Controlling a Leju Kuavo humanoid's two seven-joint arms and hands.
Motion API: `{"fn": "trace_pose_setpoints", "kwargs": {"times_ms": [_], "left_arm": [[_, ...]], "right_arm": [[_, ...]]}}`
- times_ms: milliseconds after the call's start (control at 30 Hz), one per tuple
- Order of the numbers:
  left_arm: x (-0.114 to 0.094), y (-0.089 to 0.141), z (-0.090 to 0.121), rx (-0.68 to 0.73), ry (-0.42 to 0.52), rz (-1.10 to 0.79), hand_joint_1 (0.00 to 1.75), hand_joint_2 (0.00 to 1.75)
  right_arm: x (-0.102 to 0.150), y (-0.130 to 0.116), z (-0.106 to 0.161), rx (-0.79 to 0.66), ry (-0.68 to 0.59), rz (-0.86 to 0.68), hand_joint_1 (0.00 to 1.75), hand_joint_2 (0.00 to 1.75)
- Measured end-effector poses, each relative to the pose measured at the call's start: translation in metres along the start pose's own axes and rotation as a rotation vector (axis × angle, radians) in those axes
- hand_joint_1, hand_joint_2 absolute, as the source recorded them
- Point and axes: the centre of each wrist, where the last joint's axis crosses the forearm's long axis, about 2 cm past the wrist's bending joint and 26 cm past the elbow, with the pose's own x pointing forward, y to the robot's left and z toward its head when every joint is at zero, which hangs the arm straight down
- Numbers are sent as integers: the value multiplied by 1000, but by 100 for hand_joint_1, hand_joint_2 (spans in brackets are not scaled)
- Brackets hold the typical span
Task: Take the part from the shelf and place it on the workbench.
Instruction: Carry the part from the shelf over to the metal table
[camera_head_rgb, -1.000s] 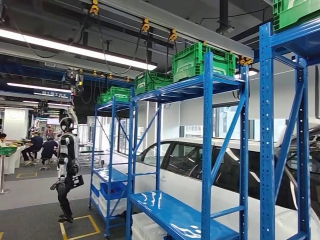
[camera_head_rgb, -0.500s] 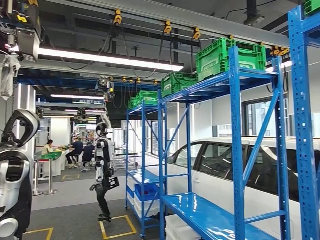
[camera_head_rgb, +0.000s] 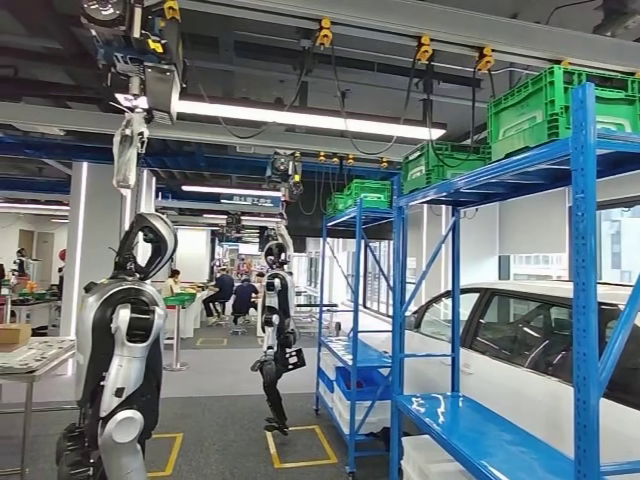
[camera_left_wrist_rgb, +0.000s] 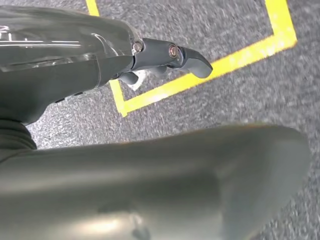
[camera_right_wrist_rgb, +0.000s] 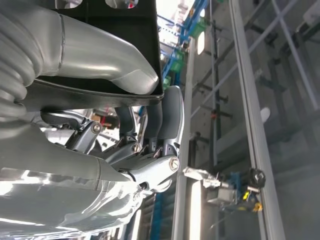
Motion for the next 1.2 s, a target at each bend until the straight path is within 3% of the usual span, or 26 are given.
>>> {"fn": "trace_pose_setpoints", "kwargs": {"times_ms": [433,1200], "left_arm": [[-2,15,-2,0,22,-40,0,175],[3,21,-6,1,-19,-55,0,175]], "right_arm": [[0,-1,-5,13,12,8,175,175],[-3,1,3,12,26,-29,175,175]]}}
